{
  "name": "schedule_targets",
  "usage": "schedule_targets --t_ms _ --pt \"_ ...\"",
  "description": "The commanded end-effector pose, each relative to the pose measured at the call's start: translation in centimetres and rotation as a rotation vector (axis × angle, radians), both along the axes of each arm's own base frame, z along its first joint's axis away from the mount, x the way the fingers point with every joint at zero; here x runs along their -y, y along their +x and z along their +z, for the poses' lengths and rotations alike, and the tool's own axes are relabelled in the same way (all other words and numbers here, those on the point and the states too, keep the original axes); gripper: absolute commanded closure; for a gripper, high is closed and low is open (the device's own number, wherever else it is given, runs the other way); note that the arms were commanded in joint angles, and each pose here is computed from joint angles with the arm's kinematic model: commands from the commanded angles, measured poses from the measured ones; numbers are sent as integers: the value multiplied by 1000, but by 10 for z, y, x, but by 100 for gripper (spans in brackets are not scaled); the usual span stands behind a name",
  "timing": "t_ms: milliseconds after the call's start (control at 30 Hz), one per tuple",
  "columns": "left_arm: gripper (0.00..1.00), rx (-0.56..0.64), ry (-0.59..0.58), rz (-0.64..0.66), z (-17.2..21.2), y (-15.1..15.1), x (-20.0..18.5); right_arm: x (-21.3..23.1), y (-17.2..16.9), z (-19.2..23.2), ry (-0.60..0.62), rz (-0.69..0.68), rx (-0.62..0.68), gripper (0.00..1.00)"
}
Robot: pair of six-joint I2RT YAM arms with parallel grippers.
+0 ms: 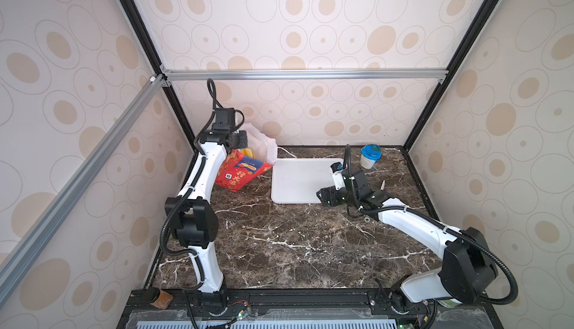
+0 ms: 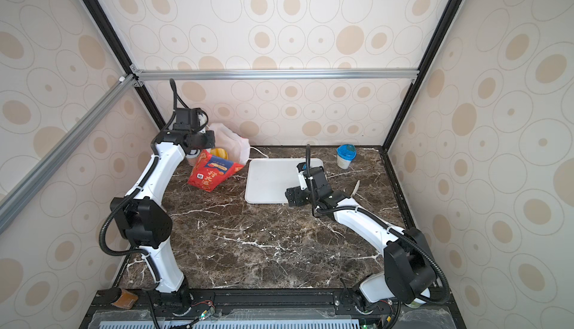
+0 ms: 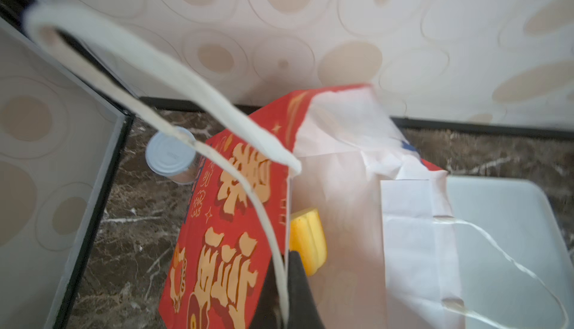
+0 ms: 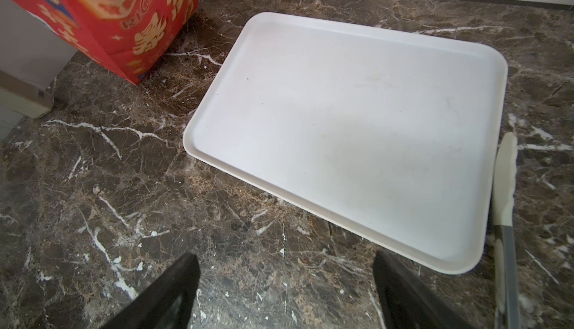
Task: Take the fake bread out of the paper bag
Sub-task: 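Grasp the bag handles with the left gripper and lift, tipping the bag over, then lower the right gripper onto the white-tipped tongs beside the tray and grasp them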
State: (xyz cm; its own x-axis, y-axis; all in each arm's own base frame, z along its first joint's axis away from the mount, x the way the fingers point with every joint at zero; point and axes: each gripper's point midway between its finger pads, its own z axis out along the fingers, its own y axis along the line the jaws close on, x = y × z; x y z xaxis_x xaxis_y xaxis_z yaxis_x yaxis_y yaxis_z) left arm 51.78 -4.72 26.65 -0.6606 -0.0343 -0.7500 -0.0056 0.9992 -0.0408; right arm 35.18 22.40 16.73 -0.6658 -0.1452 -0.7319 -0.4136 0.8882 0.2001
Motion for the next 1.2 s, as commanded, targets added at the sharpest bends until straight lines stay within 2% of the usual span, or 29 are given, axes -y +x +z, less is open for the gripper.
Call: schedule_targets --t_ms 0,133,300,467,567,700,900,1000,1067,1167 --pt "100 175 98 -68 38 -21 11 1 -7 13 9 -3 -9 9" --pt "100 223 111 -143 31 -57 28 1 -13 20 0 17 -24 9" --pt "100 227 144 -228 11 -100 39 3 -21 29 -26 39 -53 8" --pt "100 247 135 -339 -17 -149 52 27 -27 25 -104 -9 -73 4" --pt "100 285 123 -365 -24 -167 54 40 -28 16 -98 -49 -119 3" --pt "100 270 113 -388 -36 -178 55 68 -25 0 -78 -153 -209 3" --pt "100 239 106 -382 -50 -187 52 145 -22 -43 -183 -392 -364 0" --pt "100 291 83 -371 -44 -192 52 171 -26 -69 -236 -468 -459 0" --pt "100 321 67 -367 -34 -193 53 186 -27 -85 -221 -523 -504 0" --pt "100 349 52 -369 -23 -195 54 197 -26 -100 -228 -566 -524 0"
